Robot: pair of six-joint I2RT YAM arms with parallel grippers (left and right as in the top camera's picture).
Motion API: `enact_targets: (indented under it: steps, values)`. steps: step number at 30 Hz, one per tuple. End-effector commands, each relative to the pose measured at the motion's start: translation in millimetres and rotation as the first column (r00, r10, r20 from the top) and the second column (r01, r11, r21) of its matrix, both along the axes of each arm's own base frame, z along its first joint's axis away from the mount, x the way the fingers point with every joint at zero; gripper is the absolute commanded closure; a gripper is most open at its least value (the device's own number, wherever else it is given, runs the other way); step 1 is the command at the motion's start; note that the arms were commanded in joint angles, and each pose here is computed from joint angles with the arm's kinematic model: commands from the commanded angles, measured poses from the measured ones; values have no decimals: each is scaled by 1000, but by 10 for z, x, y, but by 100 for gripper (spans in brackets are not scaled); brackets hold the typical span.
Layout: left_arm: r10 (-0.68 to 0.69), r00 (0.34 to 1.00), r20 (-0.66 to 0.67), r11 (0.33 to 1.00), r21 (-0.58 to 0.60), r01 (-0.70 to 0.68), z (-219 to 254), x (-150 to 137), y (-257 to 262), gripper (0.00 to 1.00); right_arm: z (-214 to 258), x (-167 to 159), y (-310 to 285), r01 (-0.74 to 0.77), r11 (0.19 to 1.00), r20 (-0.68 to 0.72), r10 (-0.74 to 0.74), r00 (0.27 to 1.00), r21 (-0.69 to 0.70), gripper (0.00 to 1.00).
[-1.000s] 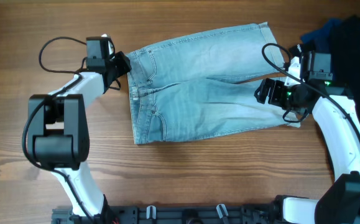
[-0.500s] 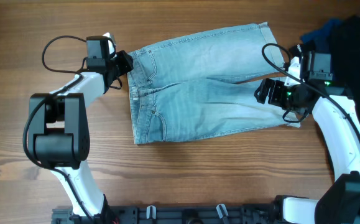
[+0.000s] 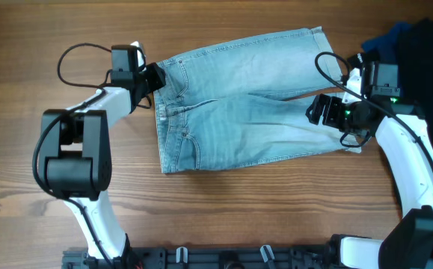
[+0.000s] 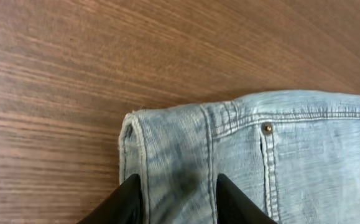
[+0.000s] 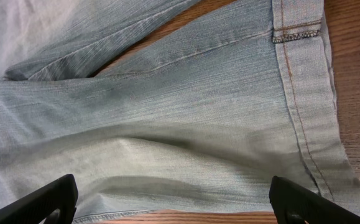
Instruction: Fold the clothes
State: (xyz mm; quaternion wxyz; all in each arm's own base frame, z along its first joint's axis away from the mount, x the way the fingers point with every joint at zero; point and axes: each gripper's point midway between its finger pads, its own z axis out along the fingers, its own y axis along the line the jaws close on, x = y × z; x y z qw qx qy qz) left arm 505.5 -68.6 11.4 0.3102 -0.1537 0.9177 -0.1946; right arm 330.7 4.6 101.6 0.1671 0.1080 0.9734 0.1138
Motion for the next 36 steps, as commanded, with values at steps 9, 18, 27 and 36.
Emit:
enact_targets:
  steps: [9, 18, 27, 36]
  values:
    - [-25, 995, 97, 999, 44, 21, 329, 117, 32, 96, -44, -17, 36, -8, 1000, -12, 8, 1000, 13, 1]
    - [-5, 966, 258, 992, 121, -27, 751, 335, 335, 96, -44, -17, 36, -8, 1000, -12, 8, 1000, 13, 0]
    - [8, 916, 401, 971, 218, -103, 1027, 539, 600, 48, -44, -17, 36, -8, 1000, -12, 8, 1000, 13, 1]
    - [58, 990, -130, 996, -63, -67, 902, -595, 386, 19, -11, 59, 50, -13, 1000, 23, 13, 1000, 21, 1]
